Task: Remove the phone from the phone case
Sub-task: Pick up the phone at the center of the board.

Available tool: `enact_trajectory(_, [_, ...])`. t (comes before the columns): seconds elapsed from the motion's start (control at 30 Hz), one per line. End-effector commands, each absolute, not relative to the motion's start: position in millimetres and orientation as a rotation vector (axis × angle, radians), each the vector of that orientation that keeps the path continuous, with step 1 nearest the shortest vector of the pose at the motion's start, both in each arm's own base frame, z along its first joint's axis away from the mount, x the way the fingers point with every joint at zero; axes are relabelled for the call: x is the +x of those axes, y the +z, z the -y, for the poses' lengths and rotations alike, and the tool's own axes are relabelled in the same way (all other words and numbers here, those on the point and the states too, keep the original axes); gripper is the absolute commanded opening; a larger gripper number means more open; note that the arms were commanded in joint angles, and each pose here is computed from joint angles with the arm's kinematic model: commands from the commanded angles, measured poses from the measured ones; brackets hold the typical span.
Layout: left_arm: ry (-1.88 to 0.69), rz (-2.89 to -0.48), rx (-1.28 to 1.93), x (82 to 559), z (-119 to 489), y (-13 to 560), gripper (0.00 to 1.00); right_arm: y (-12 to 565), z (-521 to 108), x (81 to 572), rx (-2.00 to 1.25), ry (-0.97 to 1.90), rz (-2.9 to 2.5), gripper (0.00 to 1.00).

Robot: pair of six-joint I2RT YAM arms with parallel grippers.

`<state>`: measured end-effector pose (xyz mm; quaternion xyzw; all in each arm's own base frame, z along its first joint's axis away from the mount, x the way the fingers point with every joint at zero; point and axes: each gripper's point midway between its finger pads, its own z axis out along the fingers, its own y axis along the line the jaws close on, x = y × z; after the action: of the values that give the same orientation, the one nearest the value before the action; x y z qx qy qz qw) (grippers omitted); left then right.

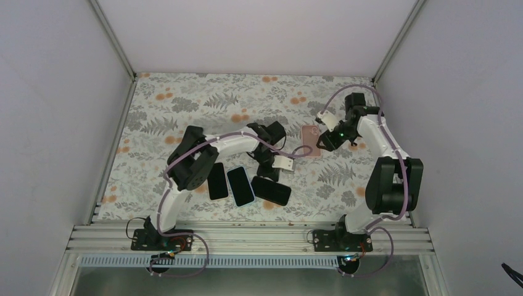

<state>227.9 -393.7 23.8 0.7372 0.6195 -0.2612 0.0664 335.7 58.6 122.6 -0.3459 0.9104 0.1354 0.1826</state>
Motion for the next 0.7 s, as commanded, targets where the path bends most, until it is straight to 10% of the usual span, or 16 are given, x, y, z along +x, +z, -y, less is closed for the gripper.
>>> enact_trajectory(0.0, [-0.720, -1.807, 2.071, 256.0, 386.3, 91.3, 0.16, 124.7, -73.3, 308.6, -1.242, 0.444, -2.489, 0.58])
enact_trajectory(0.13, [-0.588, -1.790, 1.868, 311.9, 361.6, 150.0, 0.69, 118.2, -108.2, 273.2, -1.455, 0.395, -2.411, 0.82])
enact_trajectory(0.2, [-0.556, -1.783, 1.779, 331.4, 345.1, 177.7, 0.81, 115.0, -127.7, 257.1, -1.510, 0.375, -2.393, 0.99])
enact_trajectory(0.33, [-0.438, -1.778, 1.634, 355.6, 309.8, 218.1, 0.98, 110.7, -164.3, 231.2, -1.556, 0.400, -2.357, 1.00])
enact_trajectory(0.67, [-0.232, -1.906, 1.388, 381.4, 240.0, 220.6, 1.00, 59.9, -217.9, 191.6, -1.733, 0.218, -2.352, 1.00])
